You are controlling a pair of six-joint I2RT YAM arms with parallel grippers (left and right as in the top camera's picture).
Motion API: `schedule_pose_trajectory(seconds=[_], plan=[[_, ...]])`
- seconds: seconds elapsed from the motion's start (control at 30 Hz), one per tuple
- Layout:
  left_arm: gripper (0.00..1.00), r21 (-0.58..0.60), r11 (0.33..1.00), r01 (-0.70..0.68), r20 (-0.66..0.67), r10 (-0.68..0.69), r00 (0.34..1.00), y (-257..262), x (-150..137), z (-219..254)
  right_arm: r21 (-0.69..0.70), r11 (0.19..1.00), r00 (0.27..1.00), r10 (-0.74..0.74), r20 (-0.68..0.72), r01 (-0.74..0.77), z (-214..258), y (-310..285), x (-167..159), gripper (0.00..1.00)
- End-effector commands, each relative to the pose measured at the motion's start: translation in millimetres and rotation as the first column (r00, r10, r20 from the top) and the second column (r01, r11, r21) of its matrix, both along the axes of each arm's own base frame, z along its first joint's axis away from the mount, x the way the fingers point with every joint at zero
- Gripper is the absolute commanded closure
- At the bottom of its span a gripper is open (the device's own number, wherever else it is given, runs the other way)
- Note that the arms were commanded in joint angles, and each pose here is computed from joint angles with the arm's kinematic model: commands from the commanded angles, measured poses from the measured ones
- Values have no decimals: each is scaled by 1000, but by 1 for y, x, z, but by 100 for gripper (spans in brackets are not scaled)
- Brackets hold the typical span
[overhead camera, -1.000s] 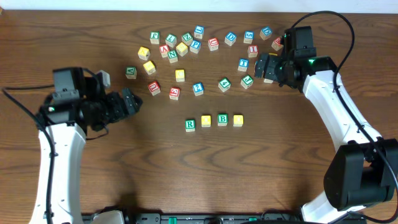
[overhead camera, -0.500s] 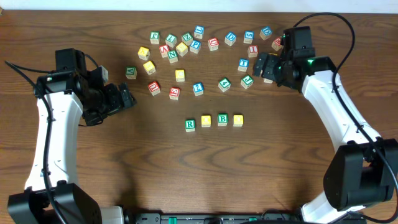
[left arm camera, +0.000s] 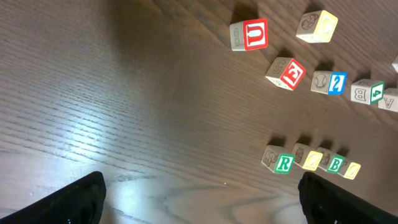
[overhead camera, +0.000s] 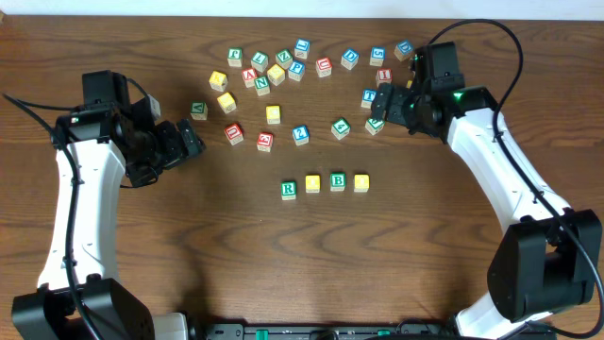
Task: Spell out ROBOT
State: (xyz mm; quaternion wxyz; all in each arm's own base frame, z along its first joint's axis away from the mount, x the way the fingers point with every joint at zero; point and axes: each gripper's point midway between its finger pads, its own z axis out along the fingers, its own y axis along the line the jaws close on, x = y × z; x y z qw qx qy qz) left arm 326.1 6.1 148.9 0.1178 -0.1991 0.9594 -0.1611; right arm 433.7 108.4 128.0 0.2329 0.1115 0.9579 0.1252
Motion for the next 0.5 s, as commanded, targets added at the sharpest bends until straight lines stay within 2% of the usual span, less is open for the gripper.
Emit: schedule_pose_trajectory(seconds=[0.0,0.07,0.13,0.23,0.3,0.47], plan=[[3,-7,999,-35,21,35,999,1,6,7,6,1000,1000,12,-28,-12,-10,10,-5,1],[2,-17,998,-68,20,68,997,2,8,7,5,1000,999,15,-34,-15,-13,11,-5,7],[2,-46,987,-156,2,156,988,2,10,8,7,1000,999,9,-43,-8,-16,12,-5,12],[2,-84,957,-277,-24,276,961,4,14,9,5,1000,998,8,-59,-8,-23,13,-5,26],[2,-81,958,-276,8,277,961,6,21,11,2,1000,997,10,-75,-10,-29,13,-7,37],[2,-73,950,-303,44,306,951,18,28,14,2,1000,996,13,-84,-13,-32,14,-7,52]])
